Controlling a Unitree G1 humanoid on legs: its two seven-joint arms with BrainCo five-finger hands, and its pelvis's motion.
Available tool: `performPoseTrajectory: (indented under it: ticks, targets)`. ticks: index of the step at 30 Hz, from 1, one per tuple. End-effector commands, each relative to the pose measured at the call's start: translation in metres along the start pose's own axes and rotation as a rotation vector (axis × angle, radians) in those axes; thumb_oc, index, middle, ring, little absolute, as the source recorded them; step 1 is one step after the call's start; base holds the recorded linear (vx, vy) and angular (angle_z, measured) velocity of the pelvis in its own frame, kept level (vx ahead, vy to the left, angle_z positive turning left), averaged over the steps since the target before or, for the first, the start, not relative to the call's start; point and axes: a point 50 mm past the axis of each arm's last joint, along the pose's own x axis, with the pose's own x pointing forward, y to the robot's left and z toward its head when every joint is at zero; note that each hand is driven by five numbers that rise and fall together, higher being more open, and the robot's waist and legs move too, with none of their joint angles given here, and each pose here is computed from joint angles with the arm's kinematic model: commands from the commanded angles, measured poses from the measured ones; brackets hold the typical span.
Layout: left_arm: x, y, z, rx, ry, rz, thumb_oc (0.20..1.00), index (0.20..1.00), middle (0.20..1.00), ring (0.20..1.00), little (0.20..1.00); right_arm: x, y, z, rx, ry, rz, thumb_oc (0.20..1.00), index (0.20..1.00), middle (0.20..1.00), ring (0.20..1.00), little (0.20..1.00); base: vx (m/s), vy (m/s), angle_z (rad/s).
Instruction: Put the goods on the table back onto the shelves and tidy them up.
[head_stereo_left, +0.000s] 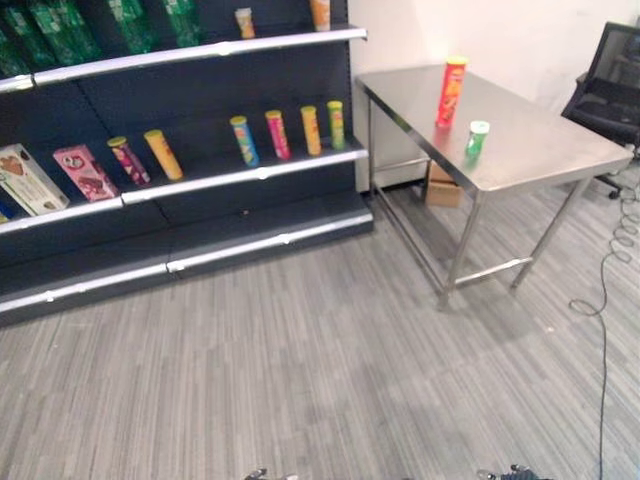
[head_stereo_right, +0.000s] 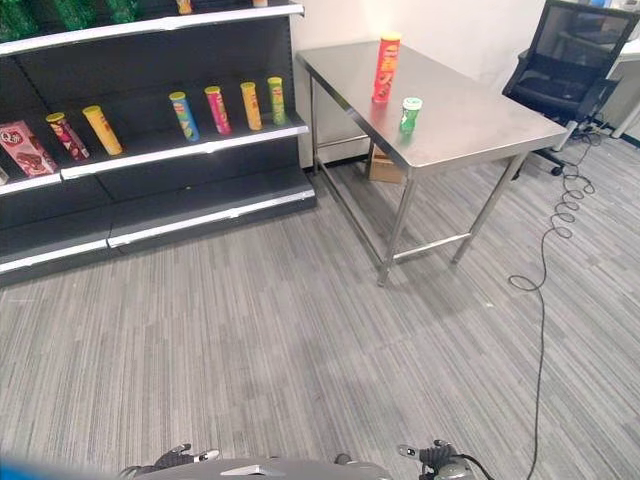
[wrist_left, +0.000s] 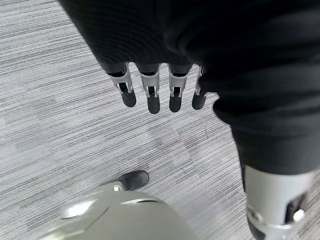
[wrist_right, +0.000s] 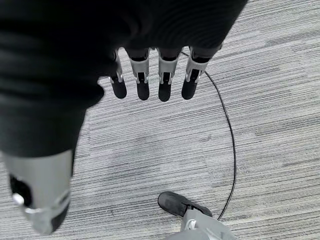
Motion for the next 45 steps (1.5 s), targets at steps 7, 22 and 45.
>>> performPoseTrajectory:
  ticks: [7, 22, 45]
  targets:
    - [0.004, 0.017, 0.024, 0.038, -0.049, 0.049, 1.0, 1.0, 1.0, 1.0, 1.0, 0.003, -0.01, 0.028, -0.088, -0.074, -0.02, 1.0, 1.0, 1.0, 1.0, 1.0, 0.0, 0.021, -0.01]
    - [0.004, 0.018, 0.025, 0.07, -0.047, 0.047, 1.0, 1.0, 1.0, 1.0, 1.0, 0.003, -0.008, 0.027, -0.094, -0.072, -0.013, 1.0, 1.0, 1.0, 1.0, 1.0, 0.0, 0.011, 0.0]
    - [0.004, 0.03, 0.032, 0.002, -0.061, 0.068, 1.0, 1.0, 1.0, 1.0, 1.0, 0.003, -0.01, 0.046, -0.084, -0.121, -0.01, 1.0, 1.0, 1.0, 1.0, 1.0, 0.04, 0.066, -0.06]
